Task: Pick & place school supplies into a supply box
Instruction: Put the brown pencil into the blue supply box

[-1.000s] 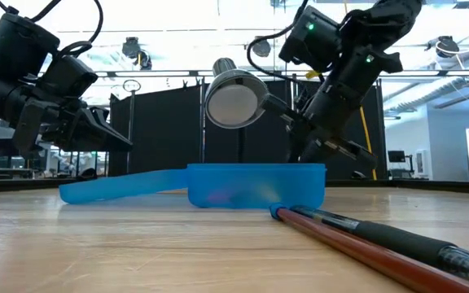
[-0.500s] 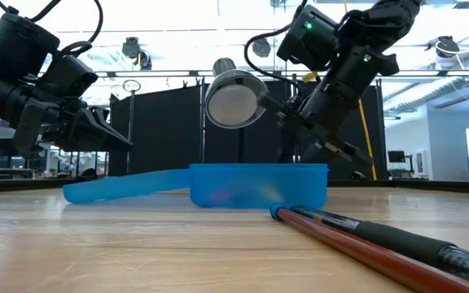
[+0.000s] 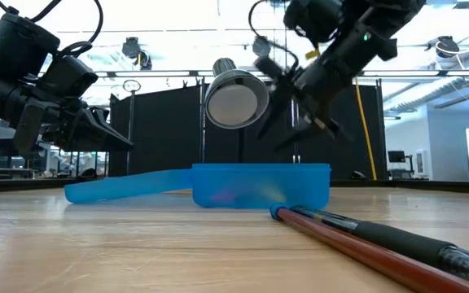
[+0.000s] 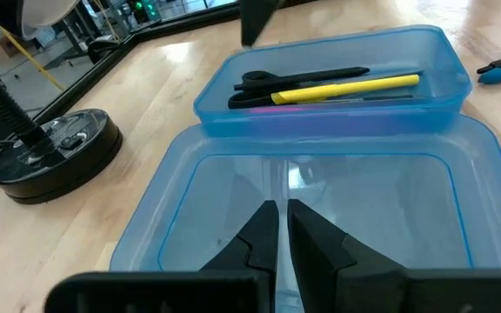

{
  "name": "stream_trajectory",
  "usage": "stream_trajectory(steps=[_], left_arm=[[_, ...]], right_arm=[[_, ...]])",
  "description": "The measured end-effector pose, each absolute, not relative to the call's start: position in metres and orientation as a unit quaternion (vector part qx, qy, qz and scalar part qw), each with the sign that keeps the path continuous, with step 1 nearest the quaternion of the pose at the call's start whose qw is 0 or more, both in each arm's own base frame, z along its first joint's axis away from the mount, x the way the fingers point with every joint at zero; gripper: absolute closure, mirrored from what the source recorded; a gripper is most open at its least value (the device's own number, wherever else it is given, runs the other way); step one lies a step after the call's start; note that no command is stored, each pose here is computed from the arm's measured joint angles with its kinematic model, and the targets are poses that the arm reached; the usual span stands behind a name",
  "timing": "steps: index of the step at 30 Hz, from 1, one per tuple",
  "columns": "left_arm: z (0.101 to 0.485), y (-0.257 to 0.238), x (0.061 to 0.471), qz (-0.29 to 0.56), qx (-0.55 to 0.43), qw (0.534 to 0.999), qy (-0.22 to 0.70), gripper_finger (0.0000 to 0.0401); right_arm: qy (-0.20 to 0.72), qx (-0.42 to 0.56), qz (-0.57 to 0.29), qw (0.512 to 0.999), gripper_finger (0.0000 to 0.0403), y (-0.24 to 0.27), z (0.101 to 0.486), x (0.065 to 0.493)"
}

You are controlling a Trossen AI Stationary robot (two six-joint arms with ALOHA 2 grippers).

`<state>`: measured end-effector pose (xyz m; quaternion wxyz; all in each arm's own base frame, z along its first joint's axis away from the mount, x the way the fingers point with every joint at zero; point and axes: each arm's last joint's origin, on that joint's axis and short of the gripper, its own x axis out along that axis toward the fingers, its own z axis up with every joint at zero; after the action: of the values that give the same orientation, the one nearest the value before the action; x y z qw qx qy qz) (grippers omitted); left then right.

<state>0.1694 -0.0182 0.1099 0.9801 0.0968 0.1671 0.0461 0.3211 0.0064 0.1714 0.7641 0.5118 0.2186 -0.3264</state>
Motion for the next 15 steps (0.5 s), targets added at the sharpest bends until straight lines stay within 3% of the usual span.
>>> stream_trajectory(steps=[8, 15], left_arm=[[0.107, -0.018, 0.168, 0.046, 0.096, 0.978, 0.180, 0.0366], [0.107, -0.018, 0.168, 0.051, 0.080, 0.978, 0.184, 0.0366]], right_arm=[[0.239, 0.386, -0.214, 0.865, 0.0289, 0.045, 0.212, 0.304], [0.240, 0.203, -0.138, 0.939, 0.0392, 0.077, 0.232, 0.288]])
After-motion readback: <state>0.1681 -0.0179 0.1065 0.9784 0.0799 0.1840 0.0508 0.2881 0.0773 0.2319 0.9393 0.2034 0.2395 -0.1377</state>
